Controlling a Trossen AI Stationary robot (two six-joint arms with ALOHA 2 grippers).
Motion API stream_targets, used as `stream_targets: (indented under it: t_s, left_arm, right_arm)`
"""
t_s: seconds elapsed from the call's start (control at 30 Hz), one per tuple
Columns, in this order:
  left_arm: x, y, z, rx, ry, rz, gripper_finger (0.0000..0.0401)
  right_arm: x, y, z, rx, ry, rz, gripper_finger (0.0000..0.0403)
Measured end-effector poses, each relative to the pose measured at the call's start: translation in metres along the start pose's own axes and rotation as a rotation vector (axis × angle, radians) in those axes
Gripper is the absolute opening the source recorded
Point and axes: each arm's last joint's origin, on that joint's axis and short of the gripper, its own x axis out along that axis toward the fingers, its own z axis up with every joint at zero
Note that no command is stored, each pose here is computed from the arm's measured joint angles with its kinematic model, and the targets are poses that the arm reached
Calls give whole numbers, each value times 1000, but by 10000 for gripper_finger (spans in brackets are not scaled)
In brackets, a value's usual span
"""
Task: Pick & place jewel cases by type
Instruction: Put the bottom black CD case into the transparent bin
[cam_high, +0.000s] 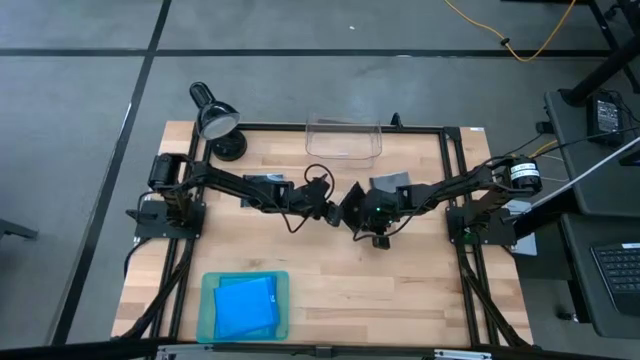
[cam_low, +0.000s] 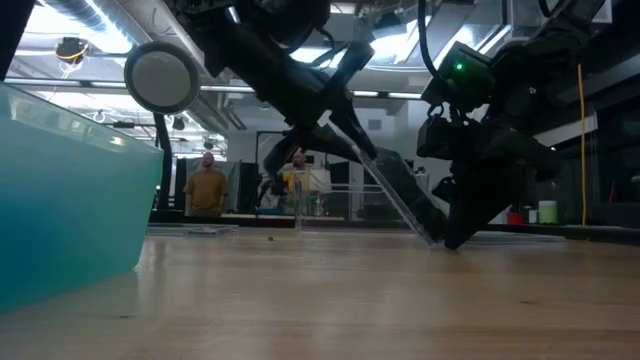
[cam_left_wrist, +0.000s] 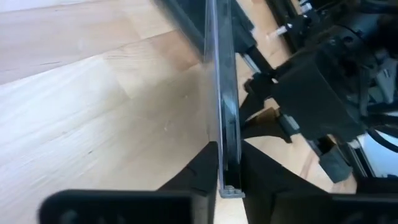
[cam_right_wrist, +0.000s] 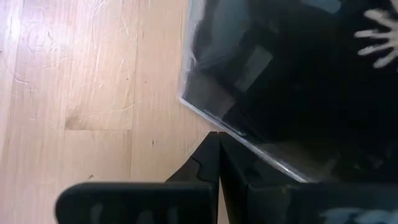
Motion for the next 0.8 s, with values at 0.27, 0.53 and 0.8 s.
stream_targets:
  t_s: [0.27, 0.53, 0.8]
  left_arm:
    - [-2, 0, 0, -5, 15, 4, 26]
    - [-43, -12, 1, 109, 17, 80, 22]
    - [-114, -39, 16, 274, -221, 65, 22]
  right_arm:
    - [0, 3, -2, 8, 20, 34, 7]
    - [2, 16, -3, -14, 36, 65, 7]
    - [2, 17, -2, 26, 17, 71, 7]
